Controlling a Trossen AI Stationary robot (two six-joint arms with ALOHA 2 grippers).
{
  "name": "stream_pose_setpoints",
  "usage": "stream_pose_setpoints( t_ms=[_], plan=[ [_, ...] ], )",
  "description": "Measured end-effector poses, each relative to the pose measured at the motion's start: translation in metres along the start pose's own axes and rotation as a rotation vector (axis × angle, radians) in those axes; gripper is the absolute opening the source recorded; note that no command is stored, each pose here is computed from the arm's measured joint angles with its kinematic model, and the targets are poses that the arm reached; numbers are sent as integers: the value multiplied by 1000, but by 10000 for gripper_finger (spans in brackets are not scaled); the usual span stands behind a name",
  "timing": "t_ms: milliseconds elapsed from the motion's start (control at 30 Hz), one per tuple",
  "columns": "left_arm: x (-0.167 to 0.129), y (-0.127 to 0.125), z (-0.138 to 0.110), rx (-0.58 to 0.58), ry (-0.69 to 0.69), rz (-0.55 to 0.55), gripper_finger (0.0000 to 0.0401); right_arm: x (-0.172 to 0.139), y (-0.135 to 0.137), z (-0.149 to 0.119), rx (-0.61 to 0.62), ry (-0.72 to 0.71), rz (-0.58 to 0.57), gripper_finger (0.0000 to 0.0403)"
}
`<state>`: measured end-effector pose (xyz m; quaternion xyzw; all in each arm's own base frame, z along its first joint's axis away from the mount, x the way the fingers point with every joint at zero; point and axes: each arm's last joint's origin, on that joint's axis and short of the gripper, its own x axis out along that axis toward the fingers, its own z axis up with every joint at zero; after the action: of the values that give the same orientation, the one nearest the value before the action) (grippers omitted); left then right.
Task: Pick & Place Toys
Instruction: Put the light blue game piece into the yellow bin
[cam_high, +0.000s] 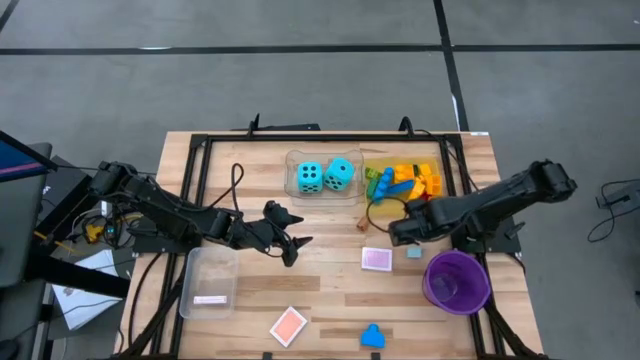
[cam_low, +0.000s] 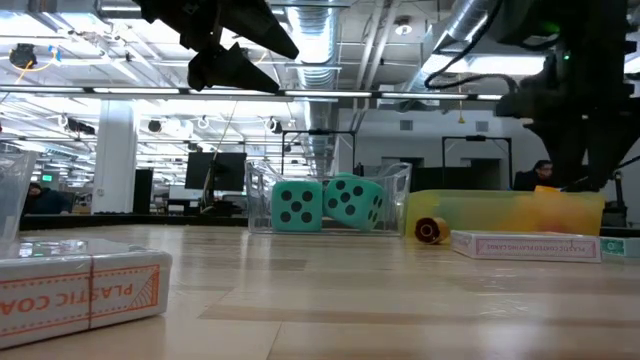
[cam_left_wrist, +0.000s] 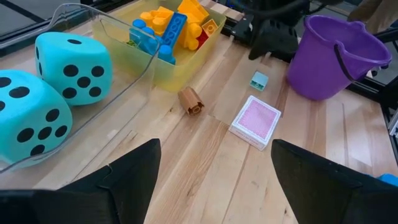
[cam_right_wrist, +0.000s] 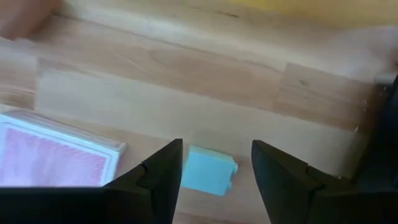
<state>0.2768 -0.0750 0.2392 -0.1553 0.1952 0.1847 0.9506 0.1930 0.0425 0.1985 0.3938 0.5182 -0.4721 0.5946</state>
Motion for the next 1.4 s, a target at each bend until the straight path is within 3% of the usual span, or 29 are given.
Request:
stream_pose_setpoints(
  t_ms=[433,1400],
  plan=[
    [0,-1,0,-3,-5,-6,301,22,18,-11,-62,94,-48,265],
    [0,-1,1,0,-10,-9,301,63,-1,-22,32,193,70,268]
  ],
)
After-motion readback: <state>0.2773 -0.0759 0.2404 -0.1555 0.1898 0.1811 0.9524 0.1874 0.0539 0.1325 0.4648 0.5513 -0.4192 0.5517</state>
